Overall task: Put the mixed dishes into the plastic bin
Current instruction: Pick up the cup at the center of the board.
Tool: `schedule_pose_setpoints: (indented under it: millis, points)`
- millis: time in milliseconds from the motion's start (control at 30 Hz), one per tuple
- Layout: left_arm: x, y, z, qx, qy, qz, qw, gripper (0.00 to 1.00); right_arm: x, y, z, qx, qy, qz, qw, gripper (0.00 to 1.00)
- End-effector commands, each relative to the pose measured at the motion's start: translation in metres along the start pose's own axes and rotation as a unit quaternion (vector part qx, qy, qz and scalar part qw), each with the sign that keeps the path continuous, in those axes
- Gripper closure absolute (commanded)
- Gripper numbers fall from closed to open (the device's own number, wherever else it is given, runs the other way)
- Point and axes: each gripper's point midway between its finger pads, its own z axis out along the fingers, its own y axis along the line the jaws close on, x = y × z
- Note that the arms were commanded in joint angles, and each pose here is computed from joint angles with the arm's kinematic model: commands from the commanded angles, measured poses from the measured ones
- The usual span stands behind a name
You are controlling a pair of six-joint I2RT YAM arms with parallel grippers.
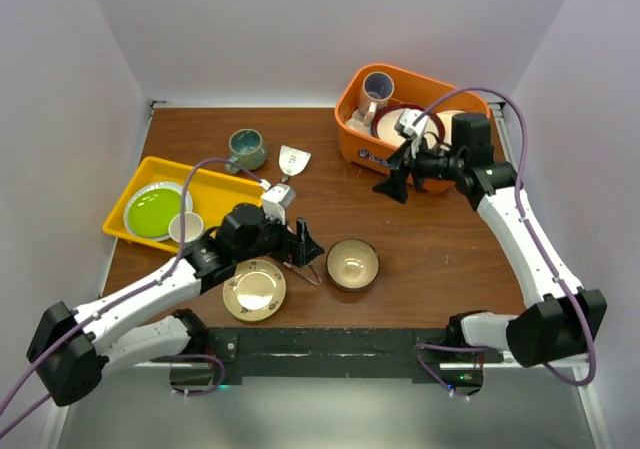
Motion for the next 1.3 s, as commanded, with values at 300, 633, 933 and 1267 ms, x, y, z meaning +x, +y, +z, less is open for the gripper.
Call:
schedule_pose_setpoints:
  millis: [300, 633, 933, 1267]
  points:
    - [0.017, -0.004, 0.046, -0.1, 0.053, -0.013, 0.993, 0.07, 0.04, 0.032, -0.026, -0.037, -0.031, -0.007, 0.999, 0.11]
    - [0.031, 0.009, 0.071, -0.193, 0.097, 0.007, 0.976, 0.2, 0.049, 0.029, -0.03, -0.035, -0.04, 0.003, 0.999, 0.1]
    - [0.022, 0.004, 0.083, -0.196, 0.119, 0.063, 0.971, 0.26, 0.052, 0.027, -0.035, -0.032, -0.04, 0.004, 0.999, 0.1]
    - [-0.044, 0.026, 0.069, -0.208, 0.086, 0.143, 0.964, 0.25, 0.049, 0.03, -0.038, -0.035, -0.041, -0.002, 0.999, 0.1]
